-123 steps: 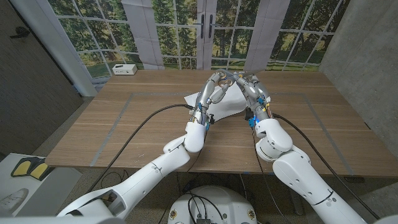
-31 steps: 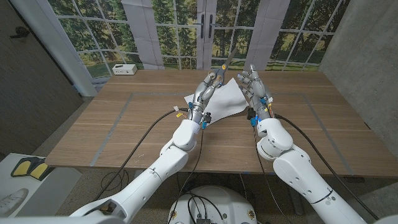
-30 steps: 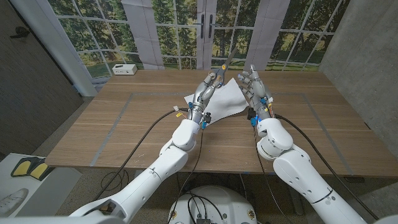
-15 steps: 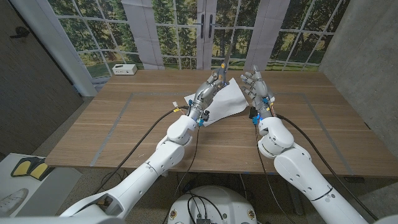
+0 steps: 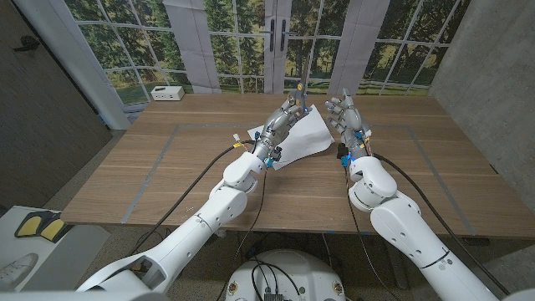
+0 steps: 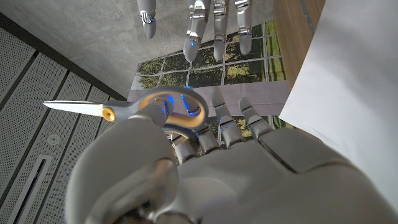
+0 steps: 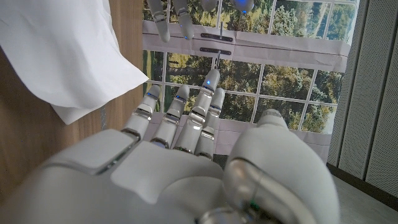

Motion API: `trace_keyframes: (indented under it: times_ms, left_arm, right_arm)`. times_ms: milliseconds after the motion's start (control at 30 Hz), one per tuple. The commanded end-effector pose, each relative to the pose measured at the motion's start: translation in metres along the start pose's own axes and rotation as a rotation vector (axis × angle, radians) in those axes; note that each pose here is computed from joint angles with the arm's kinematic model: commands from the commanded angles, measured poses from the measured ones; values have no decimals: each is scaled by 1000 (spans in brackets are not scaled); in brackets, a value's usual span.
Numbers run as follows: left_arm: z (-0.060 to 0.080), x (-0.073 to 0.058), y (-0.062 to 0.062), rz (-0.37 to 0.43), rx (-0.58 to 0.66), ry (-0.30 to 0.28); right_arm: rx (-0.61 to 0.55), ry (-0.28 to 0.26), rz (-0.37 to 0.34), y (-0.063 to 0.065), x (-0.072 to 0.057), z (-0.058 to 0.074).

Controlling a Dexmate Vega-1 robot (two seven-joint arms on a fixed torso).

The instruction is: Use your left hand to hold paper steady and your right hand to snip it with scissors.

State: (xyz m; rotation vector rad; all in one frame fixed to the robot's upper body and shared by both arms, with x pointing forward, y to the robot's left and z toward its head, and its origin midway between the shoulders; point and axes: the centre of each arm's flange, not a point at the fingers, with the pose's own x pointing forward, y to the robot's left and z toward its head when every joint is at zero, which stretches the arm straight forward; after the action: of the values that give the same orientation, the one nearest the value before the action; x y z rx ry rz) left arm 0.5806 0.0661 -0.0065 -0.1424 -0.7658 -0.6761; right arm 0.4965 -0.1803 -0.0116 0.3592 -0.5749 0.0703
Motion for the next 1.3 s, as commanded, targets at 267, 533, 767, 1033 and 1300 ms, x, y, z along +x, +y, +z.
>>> trace_keyframes:
  times_ms: [267, 533, 767, 1033, 1300]
  left_arm:
    - [0, 8, -6, -61, -13, -7]
    - [-1, 11, -6, -86, -9, -12]
    - [-2, 10, -6, -86, -2, -13]
    - [-3, 9, -5, -79, 1, -14]
    - [-3, 8, -5, -69, 1, -18]
  right_arm:
    - [-14, 10, 1, -4, 1, 2]
    - [-18, 10, 1, -4, 1, 4]
    - [-21, 13, 2, -4, 2, 4]
    - [-22, 18, 5, -4, 2, 3]
    - [-19, 19, 7, -3, 2, 2]
